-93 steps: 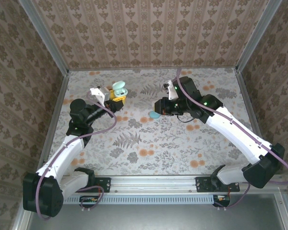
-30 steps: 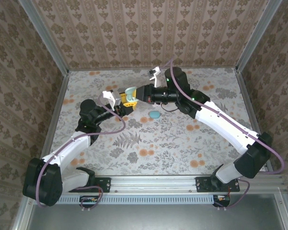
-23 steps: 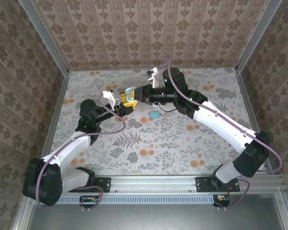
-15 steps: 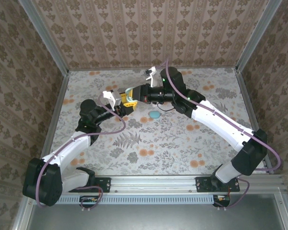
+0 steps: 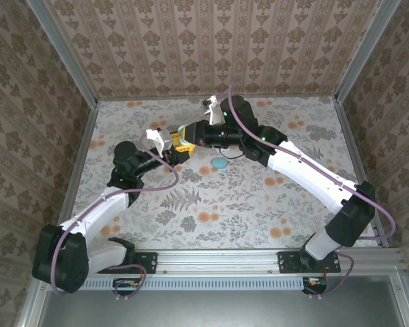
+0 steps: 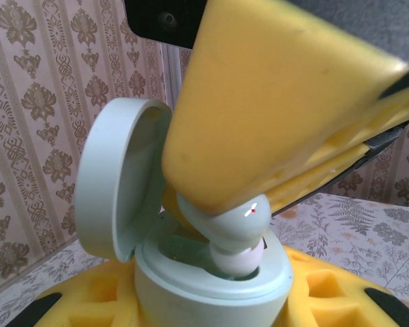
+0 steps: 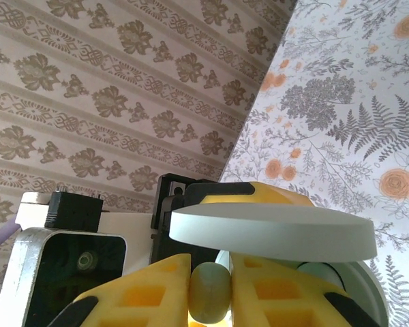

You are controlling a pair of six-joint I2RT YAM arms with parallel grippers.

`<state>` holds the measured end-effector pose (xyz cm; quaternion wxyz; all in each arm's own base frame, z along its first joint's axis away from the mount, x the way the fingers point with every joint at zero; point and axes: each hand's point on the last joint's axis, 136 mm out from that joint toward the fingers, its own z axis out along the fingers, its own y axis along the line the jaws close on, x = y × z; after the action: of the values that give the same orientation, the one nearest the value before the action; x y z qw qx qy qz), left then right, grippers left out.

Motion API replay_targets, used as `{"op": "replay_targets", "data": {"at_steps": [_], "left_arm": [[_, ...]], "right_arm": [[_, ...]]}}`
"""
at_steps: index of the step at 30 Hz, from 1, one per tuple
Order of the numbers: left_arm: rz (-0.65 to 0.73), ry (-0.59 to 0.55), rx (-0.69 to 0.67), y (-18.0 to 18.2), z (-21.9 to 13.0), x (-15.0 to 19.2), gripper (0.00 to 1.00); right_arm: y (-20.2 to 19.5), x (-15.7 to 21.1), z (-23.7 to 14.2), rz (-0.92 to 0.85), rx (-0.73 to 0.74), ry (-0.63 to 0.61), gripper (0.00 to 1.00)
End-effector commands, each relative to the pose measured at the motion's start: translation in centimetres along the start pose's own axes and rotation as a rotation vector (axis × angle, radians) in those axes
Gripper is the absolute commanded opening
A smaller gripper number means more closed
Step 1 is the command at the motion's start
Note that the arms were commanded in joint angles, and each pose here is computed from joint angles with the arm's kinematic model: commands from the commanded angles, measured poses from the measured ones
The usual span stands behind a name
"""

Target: Insert wireless bluetooth earbuds into charging case

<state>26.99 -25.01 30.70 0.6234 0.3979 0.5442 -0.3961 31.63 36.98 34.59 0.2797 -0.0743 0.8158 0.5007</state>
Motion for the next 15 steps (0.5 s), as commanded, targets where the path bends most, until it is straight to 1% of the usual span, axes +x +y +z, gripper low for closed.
{"op": "replay_targets", "data": {"at_steps": [1,5,8,10,13,15], "left_arm": [[0.046,-0.062,0.020,-0.43,0.23,-2.57,0.25],[0.048,-0.064,0.018,-0.41,0.19,-2.65,0.26],[0.046,-0.063,0.016,-0.41,0.16,-2.61,0.25],[0.047,-0.063,0.018,-0.43,0.17,-2.62,0.25],[0.047,-0.063,0.017,-0.41,0.17,-2.63,0.26],[0.048,-0.064,0.017,-0.43,0.15,-2.67,0.25]], "right_arm": [[-1.34,0.50,0.44,-0.008,0.076,0.020,0.23],[-1.60,0.35,0.33,-0.014,0.098,0.006,0.24],[-1.61,0.34,0.38,-0.018,0.102,0.005,0.22],[-1.55,0.30,0.35,-0.020,0.105,0.005,0.25],[-1.68,0.19,0.36,-0.016,0.114,-0.003,0.26],[-1.75,0.02,0.19,-0.016,0.122,-0.013,0.29]]}}
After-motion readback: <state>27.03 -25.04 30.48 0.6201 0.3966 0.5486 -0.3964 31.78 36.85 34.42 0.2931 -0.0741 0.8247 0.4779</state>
